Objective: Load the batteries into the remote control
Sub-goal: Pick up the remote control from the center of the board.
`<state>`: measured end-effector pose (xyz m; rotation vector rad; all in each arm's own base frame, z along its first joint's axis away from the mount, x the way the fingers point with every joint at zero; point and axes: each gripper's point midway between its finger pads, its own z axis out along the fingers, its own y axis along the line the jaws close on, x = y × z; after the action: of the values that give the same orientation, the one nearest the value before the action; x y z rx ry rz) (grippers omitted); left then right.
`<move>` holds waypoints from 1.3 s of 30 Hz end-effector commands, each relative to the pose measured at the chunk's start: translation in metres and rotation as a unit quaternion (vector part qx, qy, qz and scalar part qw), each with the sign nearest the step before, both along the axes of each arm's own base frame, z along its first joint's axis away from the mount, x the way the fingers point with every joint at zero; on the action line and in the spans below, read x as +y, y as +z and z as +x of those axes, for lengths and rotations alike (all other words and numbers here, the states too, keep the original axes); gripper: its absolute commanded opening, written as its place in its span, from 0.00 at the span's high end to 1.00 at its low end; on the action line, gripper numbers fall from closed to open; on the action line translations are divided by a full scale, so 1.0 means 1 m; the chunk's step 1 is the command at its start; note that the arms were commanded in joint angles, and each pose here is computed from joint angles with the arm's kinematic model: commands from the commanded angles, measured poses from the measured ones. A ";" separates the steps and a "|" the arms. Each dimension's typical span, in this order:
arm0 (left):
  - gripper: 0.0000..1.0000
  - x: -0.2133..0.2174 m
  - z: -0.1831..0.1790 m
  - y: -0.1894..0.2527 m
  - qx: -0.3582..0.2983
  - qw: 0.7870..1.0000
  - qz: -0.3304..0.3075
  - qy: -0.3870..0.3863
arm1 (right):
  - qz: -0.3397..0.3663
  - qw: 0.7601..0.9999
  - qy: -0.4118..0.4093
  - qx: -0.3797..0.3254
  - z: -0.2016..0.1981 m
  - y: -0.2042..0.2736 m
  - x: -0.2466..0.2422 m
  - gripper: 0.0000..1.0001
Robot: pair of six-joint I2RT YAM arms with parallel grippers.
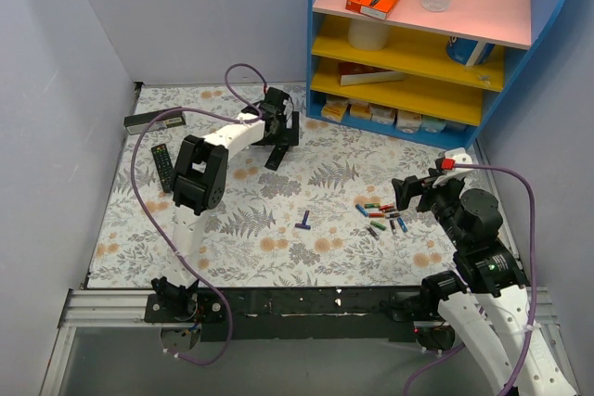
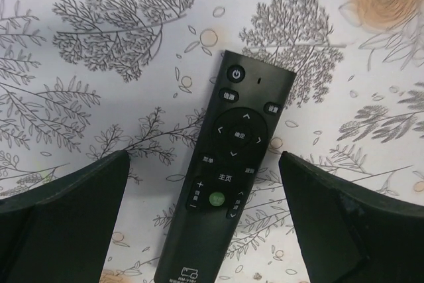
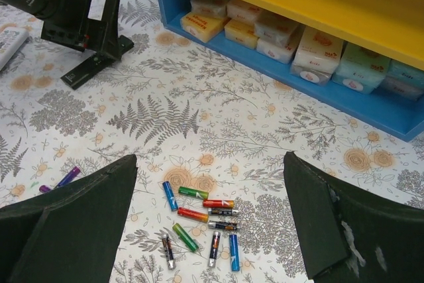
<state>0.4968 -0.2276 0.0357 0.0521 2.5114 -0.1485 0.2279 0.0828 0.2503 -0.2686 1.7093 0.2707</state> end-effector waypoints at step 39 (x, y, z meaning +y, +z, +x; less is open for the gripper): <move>0.91 0.003 -0.188 0.097 -0.004 0.966 -0.257 -0.001 | 0.181 0.916 0.283 0.218 -0.018 -0.044 0.127 0.02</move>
<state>0.3003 -0.1983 0.0757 -0.1287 2.6045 -0.5145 0.2180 0.1801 0.1755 -0.4057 2.0769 0.8893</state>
